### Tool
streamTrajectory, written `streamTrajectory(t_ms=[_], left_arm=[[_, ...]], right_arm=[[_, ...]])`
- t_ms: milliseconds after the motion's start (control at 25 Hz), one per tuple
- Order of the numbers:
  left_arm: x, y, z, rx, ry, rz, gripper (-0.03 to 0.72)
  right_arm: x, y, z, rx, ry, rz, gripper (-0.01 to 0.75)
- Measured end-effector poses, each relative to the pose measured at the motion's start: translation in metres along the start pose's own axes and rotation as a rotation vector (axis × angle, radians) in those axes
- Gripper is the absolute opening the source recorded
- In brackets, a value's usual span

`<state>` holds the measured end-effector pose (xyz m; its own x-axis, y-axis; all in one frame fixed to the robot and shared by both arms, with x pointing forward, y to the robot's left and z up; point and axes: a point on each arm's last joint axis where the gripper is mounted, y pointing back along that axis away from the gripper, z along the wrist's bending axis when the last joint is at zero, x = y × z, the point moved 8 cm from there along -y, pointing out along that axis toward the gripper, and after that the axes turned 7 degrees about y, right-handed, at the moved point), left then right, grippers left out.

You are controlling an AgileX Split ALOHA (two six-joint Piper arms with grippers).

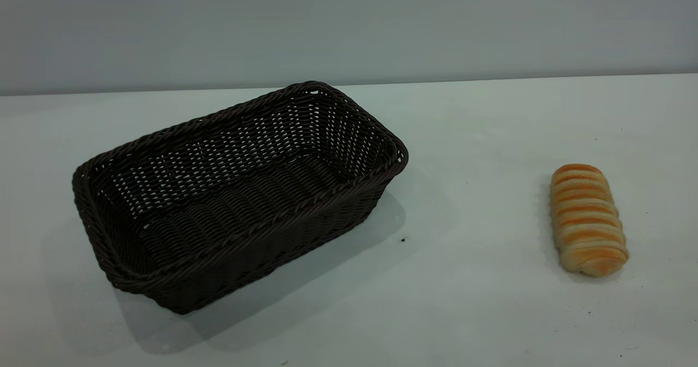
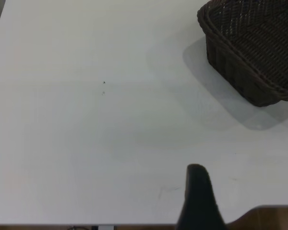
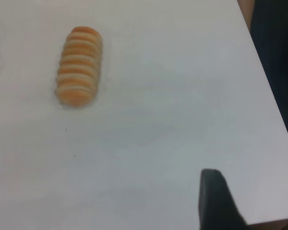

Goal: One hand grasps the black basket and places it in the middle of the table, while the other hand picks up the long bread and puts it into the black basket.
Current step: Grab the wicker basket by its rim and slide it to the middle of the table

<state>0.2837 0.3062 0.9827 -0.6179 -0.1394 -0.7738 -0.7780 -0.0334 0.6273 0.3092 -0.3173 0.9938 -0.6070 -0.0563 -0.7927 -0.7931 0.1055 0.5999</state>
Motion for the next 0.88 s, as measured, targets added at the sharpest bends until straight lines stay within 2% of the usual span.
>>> streamTrajectory(t_ms=[280,600,880], left_arm=[[0.0000,0.0000,-0.0003,0.006,-0.005,0.001,0.573],[0.0006,-0.0001,-0.0065,0.112,-0.091,0.013,0.573],[0.0007,-0.0002,-0.0076,0.148,-0.131,0.016,0.573]], right_arm=[[0.0000,0.0000,0.0000,0.000,0.000,0.000,0.354],[0.0000,0.0000,0.0000,0.000,0.000,0.000,0.354],[0.0000,0.0000,0.0000,0.000,0.000,0.000,0.354]])
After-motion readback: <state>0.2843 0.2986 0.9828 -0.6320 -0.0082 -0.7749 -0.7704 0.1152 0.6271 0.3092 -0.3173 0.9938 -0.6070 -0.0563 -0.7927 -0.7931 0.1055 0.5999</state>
